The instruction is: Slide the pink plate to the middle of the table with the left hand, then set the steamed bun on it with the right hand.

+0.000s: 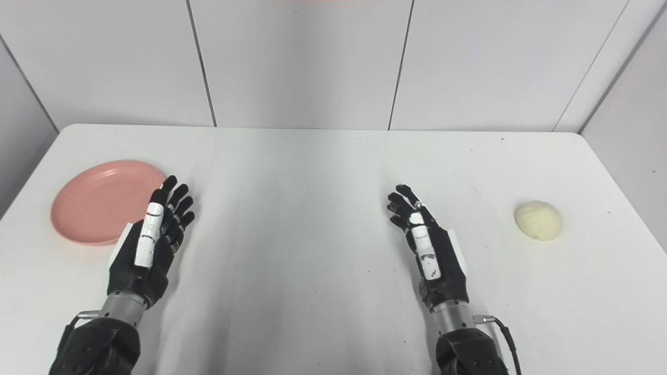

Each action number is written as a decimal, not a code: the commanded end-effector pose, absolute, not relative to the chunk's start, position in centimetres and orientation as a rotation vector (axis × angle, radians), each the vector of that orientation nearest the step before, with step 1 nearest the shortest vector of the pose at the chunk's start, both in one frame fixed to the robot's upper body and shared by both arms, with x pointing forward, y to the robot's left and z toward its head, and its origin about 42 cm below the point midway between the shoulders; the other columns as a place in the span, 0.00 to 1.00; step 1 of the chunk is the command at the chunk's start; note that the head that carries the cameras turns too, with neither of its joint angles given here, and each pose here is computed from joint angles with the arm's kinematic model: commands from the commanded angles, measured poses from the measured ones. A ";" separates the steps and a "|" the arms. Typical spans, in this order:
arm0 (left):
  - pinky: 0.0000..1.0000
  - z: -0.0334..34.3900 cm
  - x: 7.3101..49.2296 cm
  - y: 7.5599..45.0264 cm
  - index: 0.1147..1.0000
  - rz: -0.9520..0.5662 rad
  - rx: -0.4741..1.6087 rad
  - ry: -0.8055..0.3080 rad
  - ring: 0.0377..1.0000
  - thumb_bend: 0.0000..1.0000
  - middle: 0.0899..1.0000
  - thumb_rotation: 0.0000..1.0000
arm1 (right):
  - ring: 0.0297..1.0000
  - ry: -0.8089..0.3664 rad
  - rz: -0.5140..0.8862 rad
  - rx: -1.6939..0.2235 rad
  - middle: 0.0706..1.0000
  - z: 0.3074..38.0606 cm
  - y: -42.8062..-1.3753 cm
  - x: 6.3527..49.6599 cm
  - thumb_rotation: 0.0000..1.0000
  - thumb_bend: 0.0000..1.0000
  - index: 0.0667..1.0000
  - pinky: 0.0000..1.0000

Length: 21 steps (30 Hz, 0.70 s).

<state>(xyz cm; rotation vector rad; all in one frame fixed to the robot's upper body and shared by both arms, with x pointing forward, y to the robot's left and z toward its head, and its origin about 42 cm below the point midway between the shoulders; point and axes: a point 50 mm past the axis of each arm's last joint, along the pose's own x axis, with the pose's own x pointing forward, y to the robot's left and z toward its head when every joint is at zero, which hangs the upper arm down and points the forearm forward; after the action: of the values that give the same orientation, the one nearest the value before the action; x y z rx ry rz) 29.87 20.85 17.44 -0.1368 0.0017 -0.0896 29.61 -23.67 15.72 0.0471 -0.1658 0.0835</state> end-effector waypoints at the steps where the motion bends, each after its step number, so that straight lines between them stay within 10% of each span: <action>1: 1.00 19.0 30.4 20.6 1.00 -0.103 -0.131 -0.054 1.00 0.79 1.00 0.89 | 0.86 -0.206 0.099 0.047 0.85 16.9 -23.6 30.0 0.92 0.88 0.86 0.89; 21: 1.00 19.0 30.5 20.7 1.00 -0.101 -0.128 -0.049 1.00 0.80 1.00 0.89 | 0.86 -0.204 0.102 0.050 0.84 16.8 -23.4 30.1 0.92 0.88 0.85 0.87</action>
<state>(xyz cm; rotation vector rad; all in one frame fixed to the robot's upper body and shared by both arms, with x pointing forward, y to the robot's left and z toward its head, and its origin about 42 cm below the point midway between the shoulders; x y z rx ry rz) 29.89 20.87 17.41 -0.1356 0.0030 -0.0898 29.63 -23.66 15.67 0.0486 -0.1640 0.0844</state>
